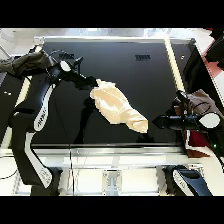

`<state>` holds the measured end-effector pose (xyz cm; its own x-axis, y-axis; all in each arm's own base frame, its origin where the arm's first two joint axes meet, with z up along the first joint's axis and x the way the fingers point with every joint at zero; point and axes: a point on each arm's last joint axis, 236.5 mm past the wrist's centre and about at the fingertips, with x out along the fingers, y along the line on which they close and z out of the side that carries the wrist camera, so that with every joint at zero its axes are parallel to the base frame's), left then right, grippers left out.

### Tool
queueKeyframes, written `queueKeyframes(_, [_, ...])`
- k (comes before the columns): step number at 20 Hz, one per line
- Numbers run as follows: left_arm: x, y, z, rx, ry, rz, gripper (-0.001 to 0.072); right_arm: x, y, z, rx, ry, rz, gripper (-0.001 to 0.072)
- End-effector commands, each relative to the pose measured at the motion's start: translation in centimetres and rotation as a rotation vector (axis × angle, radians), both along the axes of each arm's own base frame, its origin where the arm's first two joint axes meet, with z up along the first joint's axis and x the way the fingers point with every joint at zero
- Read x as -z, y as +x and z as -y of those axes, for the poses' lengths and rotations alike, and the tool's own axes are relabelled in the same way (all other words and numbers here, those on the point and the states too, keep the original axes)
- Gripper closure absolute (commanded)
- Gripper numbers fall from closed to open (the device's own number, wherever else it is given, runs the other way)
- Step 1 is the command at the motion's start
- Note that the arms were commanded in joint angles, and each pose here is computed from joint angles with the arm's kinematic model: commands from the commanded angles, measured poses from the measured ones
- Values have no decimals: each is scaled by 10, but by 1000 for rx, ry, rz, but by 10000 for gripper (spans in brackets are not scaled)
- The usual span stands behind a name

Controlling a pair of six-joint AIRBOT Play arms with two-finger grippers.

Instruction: Fold the shirts.

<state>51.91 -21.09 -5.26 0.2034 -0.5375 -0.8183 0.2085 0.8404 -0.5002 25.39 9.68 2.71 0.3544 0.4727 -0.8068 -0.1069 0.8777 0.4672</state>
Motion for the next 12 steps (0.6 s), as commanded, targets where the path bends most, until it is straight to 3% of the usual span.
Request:
queueKeyframes(1, [12, -8, 17, 58, -36, -18, 4, -3, -1, -6, -1, 28, -2, 301])
queueKeyframes(2, [11, -10, 21, 72, -43, -19, 9, -3, -1, -6, -1, 31, -2, 301])
queueKeyframes(3, [11, -14, 25, 82, -46, -26, 105, -3, 0, -7, -1, 33, -2, 301])
queueKeyframes(6, [11, -23, 36, 116, -45, -40, 690, -1, -2, -6, -4, 28, -6, 301])
queueKeyframes(12, [1, -27, 34, 123, -48, -41, 695, 64, -27, -7, -4, 41, -201, 301])
